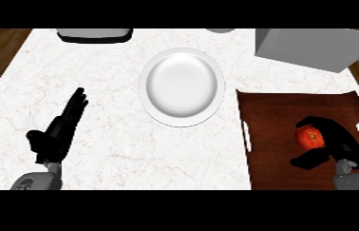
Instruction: Pick the tomato from the tray and place it in the plate
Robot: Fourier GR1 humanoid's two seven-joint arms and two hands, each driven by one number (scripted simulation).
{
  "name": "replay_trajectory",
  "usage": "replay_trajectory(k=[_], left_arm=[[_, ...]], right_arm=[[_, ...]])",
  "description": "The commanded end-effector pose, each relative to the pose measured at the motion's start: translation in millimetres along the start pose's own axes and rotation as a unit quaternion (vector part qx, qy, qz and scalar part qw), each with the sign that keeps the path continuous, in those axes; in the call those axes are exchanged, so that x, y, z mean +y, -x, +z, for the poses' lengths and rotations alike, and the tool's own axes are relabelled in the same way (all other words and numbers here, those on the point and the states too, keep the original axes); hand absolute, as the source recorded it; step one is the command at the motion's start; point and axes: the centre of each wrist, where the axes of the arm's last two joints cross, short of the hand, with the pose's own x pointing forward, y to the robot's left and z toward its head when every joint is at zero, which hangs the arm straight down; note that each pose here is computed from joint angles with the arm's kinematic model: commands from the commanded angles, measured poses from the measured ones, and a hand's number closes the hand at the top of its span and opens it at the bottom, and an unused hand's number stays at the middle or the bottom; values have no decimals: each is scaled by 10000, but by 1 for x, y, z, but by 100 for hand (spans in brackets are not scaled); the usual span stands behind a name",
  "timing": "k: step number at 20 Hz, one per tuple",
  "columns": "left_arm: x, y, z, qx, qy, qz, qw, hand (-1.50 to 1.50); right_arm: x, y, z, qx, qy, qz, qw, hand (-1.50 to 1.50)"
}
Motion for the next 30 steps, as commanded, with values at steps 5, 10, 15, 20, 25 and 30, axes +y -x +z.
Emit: replay_trajectory(k=[5, 10, 15, 20, 25, 30], left_arm=[[3, -19, -3, 48, 71, -33, 10000, 0], [-16, -4, -2, -47, 192, 37, 9998, 0], [-16, -5, -8, -157, 249, 60, 9995, 0], [-3, 0, -3, -87, 60, 42, 9999, 0], [-3, -3, 9, 32, 51, -9, 10000, 0], [11, 2, 2, -22, -18, -27, 10000, 0]], right_arm=[[18, -4, -16, -342, 55, 24, 9994, 150], [-34, -4, -39, -1779, -250, 722, 9811, 150], [-65, -20, -63, -2947, 380, 1077, 9487, 150], [-111, -21, -70, -3685, 430, 810, 9251, 150], [-141, -43, -61, -4137, 992, 573, 9032, 150], [-139, -68, -52, -4514, 1603, -11, 8778, 150]])
